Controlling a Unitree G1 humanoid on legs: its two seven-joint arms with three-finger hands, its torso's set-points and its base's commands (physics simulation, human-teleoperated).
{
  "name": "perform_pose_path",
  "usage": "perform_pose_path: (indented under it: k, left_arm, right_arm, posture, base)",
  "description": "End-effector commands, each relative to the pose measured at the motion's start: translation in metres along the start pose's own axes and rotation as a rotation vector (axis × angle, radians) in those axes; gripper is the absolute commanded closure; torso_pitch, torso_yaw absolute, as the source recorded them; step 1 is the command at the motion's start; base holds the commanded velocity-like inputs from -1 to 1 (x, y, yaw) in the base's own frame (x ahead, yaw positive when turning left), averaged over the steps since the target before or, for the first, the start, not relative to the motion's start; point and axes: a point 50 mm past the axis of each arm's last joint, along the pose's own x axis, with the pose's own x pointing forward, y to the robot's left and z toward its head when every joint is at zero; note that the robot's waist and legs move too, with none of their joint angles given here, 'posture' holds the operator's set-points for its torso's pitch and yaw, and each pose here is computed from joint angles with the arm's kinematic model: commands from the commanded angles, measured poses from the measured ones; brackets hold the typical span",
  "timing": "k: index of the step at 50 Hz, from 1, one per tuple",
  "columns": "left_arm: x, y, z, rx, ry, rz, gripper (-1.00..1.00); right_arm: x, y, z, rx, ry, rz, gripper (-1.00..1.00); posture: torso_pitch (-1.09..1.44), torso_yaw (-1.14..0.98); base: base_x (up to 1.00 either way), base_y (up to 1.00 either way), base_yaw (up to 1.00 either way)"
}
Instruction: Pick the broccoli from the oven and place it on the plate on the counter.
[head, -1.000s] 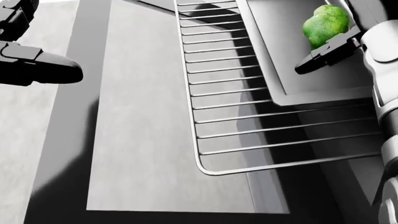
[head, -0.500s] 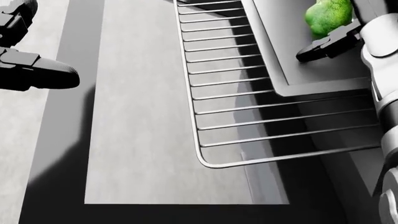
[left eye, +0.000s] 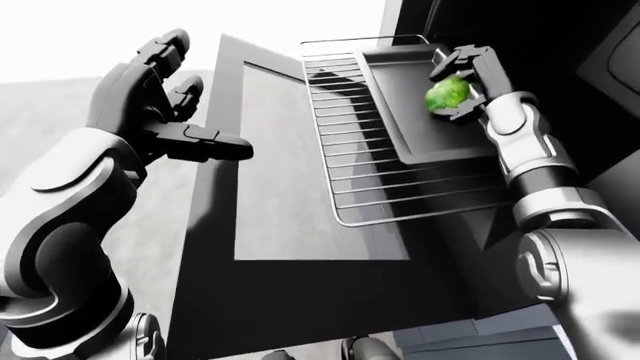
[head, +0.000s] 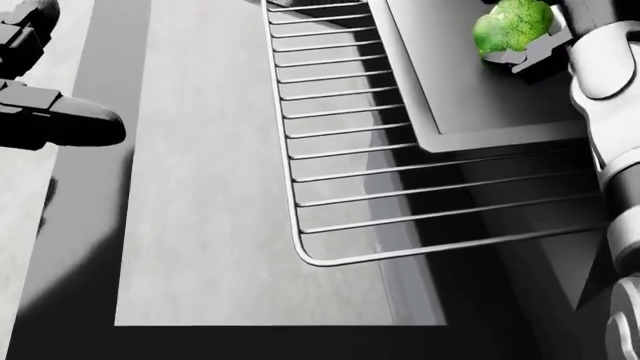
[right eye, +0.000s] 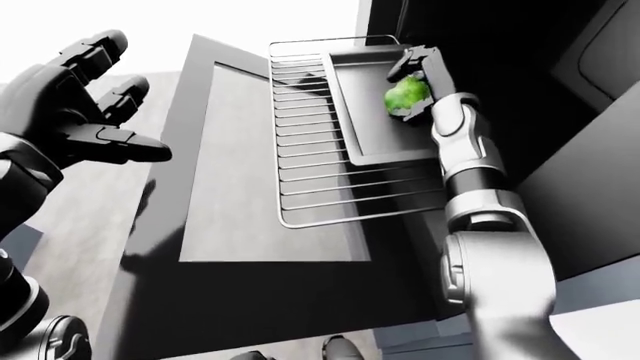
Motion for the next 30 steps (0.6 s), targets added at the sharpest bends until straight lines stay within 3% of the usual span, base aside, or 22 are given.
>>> perform_pose_path:
  k: [1, 9, 16, 22, 30]
  left_arm:
    - [-0.004, 0.002, 0.016, 0.017, -0.089, 0.013, -1.00]
    - [-0.005, 0.001, 0.018, 0.017, -0.090, 0.009, -1.00]
    - [-0.006, 0.000, 0.021, 0.014, -0.096, 0.011, -1.00]
    - [-0.005, 0.000, 0.019, 0.016, -0.097, 0.008, -1.00]
    - [-0.006, -0.001, 0.024, 0.018, -0.103, 0.006, -1.00]
  right_arm:
    - [-0.003, 0.015, -0.009, -0.099, 0.031, 0.087, 0.24]
    - [-0.001, 0.011, 0.001, -0.099, -0.009, 0.061, 0.69]
    - [0.005, -0.004, 0.019, -0.083, -0.067, 0.018, 0.79]
    - [0.008, -0.015, 0.034, -0.079, -0.110, -0.009, 1.00]
    - [0.012, -0.033, 0.057, -0.025, -0.175, -0.040, 1.00]
  posture:
    - [0.67, 0.00]
    - [0.72, 0.00]
    - [0.72, 0.00]
    - [0.72, 0.00]
    - [0.72, 0.00]
  base:
    - [0.00, 0.00, 0.00]
    - [0.00, 0.00, 0.00]
    - [0.00, 0.00, 0.00]
    - [0.00, 0.00, 0.00]
    - [0.00, 0.00, 0.00]
